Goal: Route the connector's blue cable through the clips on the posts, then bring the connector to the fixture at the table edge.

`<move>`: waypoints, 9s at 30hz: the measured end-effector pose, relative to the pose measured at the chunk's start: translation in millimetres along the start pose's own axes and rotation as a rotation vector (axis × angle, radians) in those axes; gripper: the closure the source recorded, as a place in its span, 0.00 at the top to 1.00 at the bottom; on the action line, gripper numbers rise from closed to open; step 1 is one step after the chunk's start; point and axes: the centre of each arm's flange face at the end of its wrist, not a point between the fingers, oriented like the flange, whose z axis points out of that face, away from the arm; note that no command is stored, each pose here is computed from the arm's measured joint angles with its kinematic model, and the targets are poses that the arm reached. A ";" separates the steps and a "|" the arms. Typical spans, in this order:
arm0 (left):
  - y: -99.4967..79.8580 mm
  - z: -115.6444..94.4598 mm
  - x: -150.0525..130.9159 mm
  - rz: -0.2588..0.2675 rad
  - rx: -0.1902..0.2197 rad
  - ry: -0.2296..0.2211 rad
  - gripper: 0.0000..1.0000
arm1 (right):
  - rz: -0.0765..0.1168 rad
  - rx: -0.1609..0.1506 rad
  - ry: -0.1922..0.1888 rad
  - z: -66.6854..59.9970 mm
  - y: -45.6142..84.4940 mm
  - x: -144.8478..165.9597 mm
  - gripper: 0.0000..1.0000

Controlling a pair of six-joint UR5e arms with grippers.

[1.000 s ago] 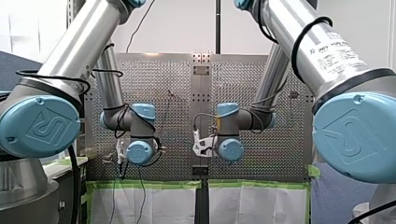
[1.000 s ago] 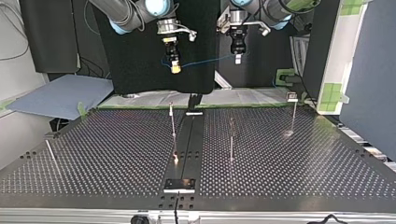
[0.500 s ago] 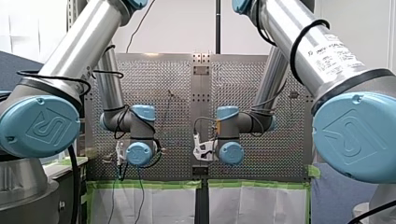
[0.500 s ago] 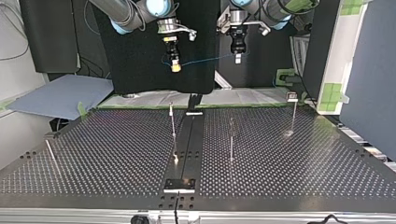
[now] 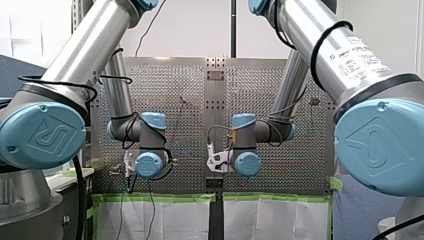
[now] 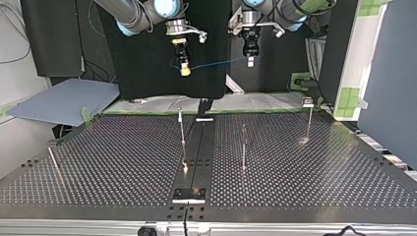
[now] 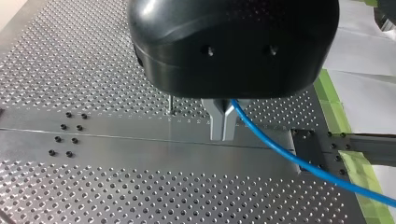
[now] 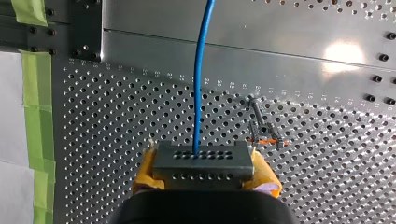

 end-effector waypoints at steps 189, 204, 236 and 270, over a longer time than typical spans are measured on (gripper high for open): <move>41.5 235.8 -240.7 -0.083 -0.030 -0.148 0.00 | 0.273 -0.074 0.246 117.4 119.3 235.5 0.00; 40.6 234.1 -237.8 -0.097 -0.003 -0.121 1.00 | 0.271 -0.058 0.238 116.5 115.1 234.3 0.00; 23.4 175.1 -215.9 -0.238 0.153 -0.010 1.00 | 0.270 -0.050 0.225 115.1 112.6 233.0 0.00; 9.5 107.3 -246.3 -0.220 0.248 -0.055 1.00 | 0.269 -0.034 0.220 114.7 110.4 232.7 0.00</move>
